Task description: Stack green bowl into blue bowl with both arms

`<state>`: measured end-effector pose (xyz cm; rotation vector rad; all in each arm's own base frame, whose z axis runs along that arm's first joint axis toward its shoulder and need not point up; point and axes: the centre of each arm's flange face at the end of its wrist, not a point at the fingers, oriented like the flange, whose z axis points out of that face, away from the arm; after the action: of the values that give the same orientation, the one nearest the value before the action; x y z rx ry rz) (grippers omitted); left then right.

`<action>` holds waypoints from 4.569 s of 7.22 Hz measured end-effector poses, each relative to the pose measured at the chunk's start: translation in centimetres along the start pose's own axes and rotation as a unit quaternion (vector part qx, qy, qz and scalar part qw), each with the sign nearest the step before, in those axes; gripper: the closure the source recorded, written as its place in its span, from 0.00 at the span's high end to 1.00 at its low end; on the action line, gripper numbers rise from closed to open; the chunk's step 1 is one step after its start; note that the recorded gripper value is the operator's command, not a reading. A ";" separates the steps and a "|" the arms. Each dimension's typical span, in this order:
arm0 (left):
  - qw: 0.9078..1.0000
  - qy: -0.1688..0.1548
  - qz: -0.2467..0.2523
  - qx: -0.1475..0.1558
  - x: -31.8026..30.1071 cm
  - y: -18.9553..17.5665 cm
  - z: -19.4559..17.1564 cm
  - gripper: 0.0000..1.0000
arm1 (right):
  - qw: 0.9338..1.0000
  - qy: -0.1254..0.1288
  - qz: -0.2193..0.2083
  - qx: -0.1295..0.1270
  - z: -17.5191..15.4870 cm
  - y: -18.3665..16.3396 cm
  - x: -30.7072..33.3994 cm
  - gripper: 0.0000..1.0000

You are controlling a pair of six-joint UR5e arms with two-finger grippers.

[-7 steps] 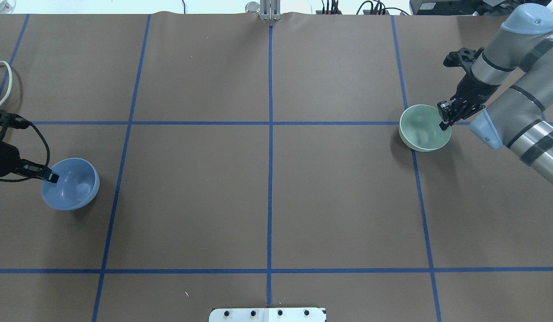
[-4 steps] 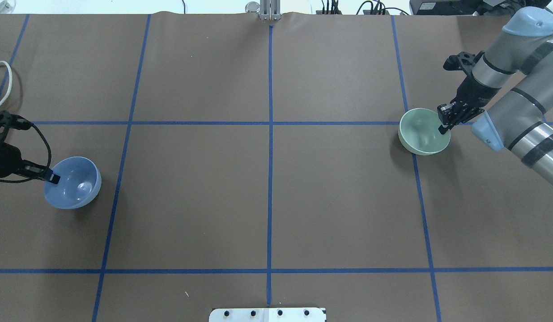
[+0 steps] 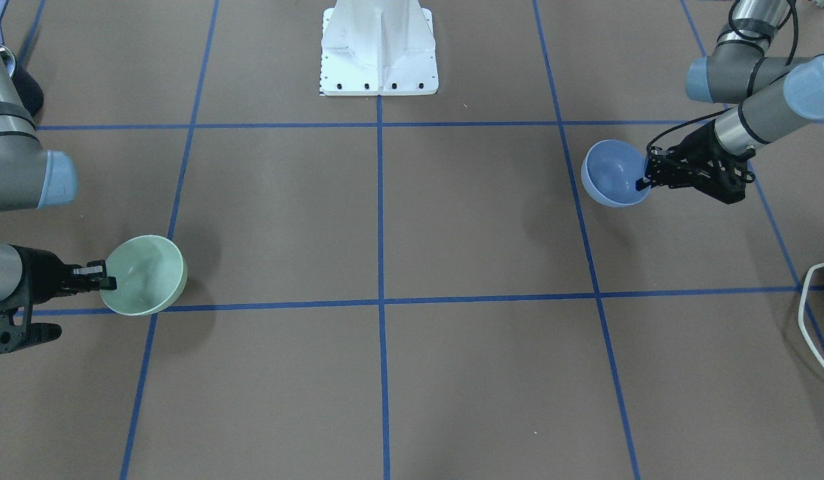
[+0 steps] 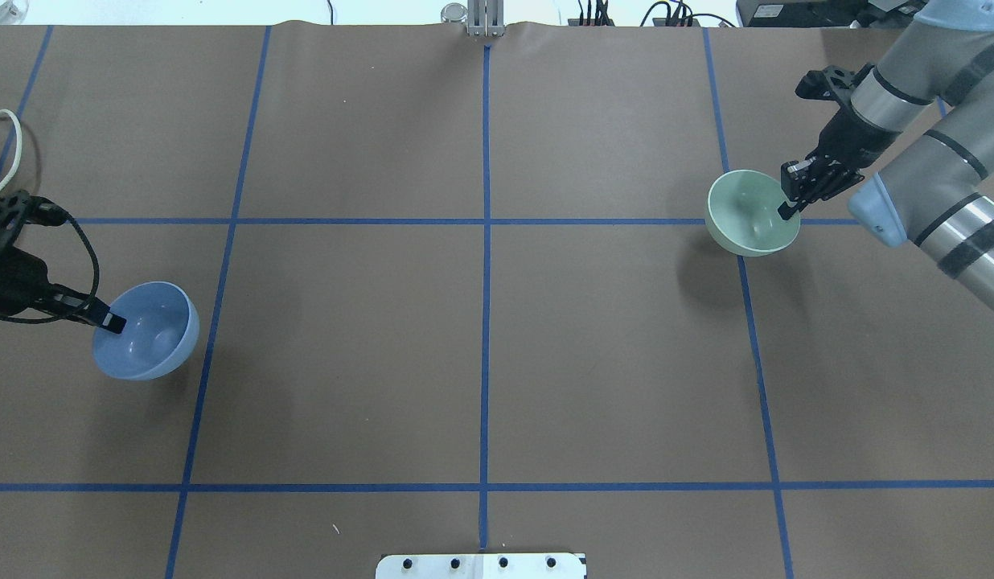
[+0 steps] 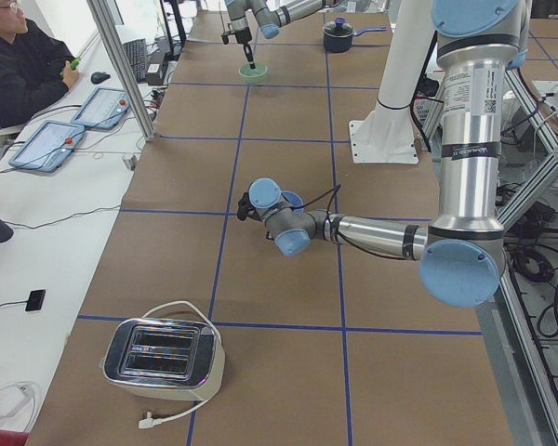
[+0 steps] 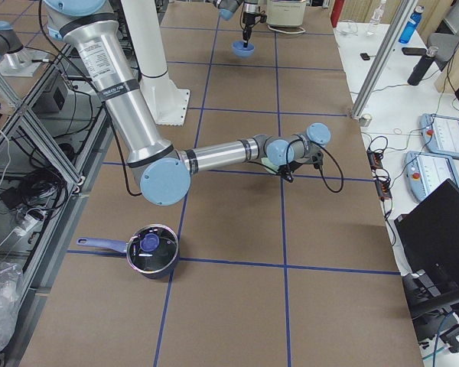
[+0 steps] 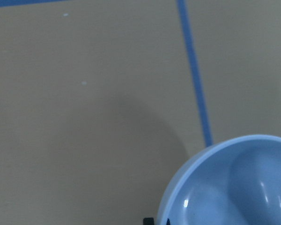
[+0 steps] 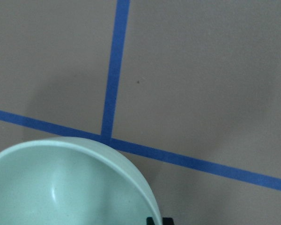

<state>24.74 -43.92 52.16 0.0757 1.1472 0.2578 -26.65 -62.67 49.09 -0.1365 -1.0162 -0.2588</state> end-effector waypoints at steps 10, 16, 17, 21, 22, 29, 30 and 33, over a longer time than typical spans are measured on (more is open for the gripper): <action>0.997 -0.015 -0.072 -0.002 35.0 -13.6 12.7 0.00 | 0.998 -0.064 -0.009 0.013 -4.6 -3.8 -14.4 0.00; 0.997 -0.034 -0.074 -0.002 37.0 -13.1 16.6 0.00 | 0.998 -0.066 -0.008 0.010 -4.3 -3.7 -15.0 0.00; 0.997 -0.036 -0.072 -0.001 37.1 -12.7 17.0 0.00 | 0.998 -0.066 -0.007 0.010 -4.3 -3.7 -14.9 0.00; 0.997 -0.037 -0.070 0.000 37.4 -12.4 17.3 0.00 | 0.998 -0.066 -0.007 0.011 -4.4 -3.7 -14.9 0.00; 0.997 -0.037 -0.070 0.000 37.4 -12.4 17.3 0.00 | 0.998 -0.066 -0.007 0.011 -4.4 -3.7 -14.9 0.00; 0.997 -0.033 -0.069 -0.004 37.4 -11.8 17.6 0.98 | 0.998 -0.066 -0.005 0.010 -4.3 -3.7 -14.7 0.00; 0.997 -0.031 -0.069 -0.006 37.2 -11.5 17.4 0.98 | 0.998 -0.067 -0.005 0.010 -4.4 -3.7 -14.8 0.00; 0.997 -0.007 -0.070 -0.008 34.1 -10.7 12.1 0.98 | 0.997 -0.073 0.003 0.006 -3.9 -3.3 -18.5 0.00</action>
<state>50.65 -45.19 24.75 -0.0165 1.1301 0.1404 -33.59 -64.00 31.25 -0.1489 -1.1623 -0.2407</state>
